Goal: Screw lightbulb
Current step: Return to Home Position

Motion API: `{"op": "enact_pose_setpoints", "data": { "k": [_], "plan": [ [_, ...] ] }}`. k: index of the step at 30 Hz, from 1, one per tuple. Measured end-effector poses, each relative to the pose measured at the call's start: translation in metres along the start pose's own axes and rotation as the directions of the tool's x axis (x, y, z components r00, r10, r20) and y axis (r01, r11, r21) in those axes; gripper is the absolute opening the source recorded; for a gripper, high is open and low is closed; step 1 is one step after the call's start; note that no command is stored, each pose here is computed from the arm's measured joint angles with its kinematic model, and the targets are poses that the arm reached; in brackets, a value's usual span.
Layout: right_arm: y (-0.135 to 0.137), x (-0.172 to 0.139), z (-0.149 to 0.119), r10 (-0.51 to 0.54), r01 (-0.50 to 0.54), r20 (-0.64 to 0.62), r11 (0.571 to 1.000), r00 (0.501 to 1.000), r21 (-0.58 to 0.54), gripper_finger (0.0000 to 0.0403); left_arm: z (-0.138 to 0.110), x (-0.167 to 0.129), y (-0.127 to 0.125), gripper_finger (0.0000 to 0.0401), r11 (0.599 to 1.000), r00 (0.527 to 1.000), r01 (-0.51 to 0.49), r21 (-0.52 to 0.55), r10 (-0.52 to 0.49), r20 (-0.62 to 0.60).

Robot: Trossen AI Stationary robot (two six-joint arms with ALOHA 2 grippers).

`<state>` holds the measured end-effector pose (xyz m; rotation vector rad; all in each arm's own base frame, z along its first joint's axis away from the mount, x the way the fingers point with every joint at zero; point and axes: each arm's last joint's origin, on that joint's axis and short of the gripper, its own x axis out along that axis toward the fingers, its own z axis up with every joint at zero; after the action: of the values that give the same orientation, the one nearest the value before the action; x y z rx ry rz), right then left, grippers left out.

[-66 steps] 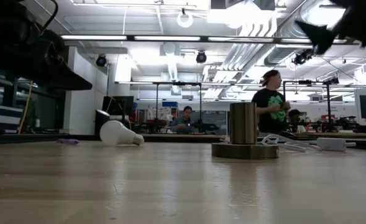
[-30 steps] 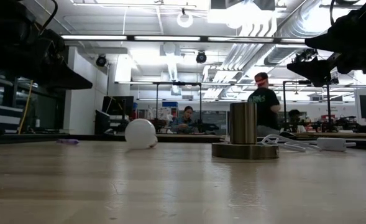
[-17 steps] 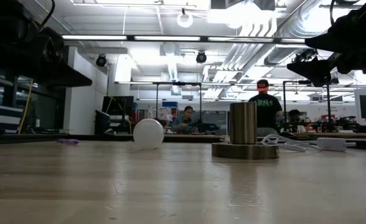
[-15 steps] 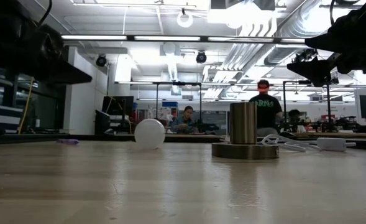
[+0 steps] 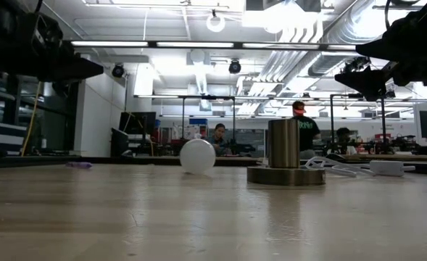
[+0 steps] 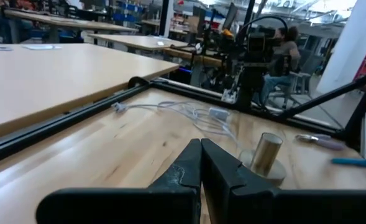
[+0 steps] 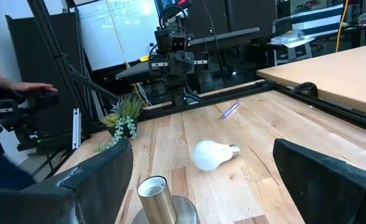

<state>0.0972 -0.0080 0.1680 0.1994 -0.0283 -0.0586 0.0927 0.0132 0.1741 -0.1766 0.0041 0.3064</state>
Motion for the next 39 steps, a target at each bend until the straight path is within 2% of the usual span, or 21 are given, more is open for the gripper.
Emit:
{"op": "enact_pose_setpoints", "data": {
  "k": [39],
  "plan": [
    [0.0, 0.0, -0.0001, 0.0, 0.0, -0.001, 1.0, 1.0, 0.007, 0.0376, -0.0007, 0.0007, 0.0003, 0.0, 1.0, 1.0, -0.012, 0.002, 0.012, -0.005]
  ]
}}
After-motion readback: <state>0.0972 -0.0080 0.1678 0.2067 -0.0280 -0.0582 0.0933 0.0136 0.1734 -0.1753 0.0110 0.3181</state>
